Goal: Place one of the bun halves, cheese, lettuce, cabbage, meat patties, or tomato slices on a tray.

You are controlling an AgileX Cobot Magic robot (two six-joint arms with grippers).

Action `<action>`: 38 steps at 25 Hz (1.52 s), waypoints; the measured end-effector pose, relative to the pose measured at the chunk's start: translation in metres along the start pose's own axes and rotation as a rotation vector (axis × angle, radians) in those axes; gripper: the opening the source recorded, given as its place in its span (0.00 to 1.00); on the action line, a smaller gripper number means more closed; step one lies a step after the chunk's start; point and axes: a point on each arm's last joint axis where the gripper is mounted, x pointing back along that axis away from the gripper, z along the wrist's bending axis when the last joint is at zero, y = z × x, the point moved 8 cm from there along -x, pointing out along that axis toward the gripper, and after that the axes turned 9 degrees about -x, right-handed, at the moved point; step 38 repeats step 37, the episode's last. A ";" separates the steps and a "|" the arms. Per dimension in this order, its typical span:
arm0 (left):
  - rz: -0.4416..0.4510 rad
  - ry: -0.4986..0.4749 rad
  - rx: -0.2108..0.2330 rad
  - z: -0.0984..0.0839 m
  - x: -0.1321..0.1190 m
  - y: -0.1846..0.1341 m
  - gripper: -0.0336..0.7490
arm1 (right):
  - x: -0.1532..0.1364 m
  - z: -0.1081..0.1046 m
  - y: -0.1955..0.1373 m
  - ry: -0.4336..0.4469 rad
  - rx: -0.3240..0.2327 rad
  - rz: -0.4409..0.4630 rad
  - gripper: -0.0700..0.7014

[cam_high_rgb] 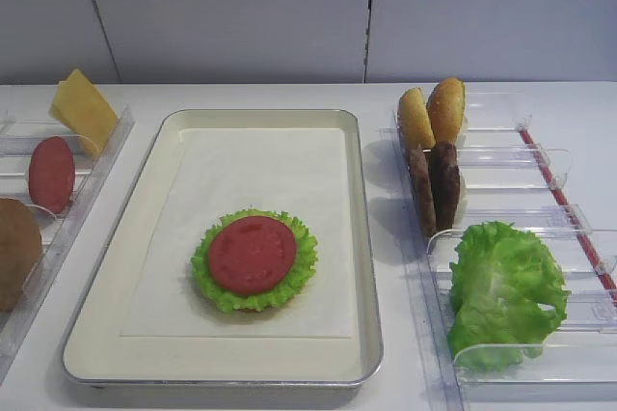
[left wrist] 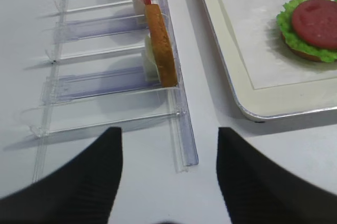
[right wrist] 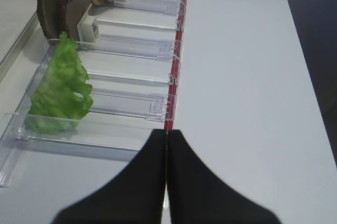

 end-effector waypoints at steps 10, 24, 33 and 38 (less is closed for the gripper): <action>0.000 0.000 0.006 0.000 0.000 0.000 0.52 | 0.000 0.000 0.000 0.000 0.000 0.000 0.43; 0.000 0.000 0.006 0.000 0.000 0.000 0.52 | 0.000 0.000 0.000 0.000 0.000 0.000 0.43; 0.001 0.000 0.006 0.000 0.000 0.000 0.52 | 0.000 0.000 0.000 0.000 0.000 0.000 0.43; 0.001 0.000 0.008 0.000 0.000 0.000 0.52 | 0.000 0.000 0.000 0.000 0.000 0.000 0.43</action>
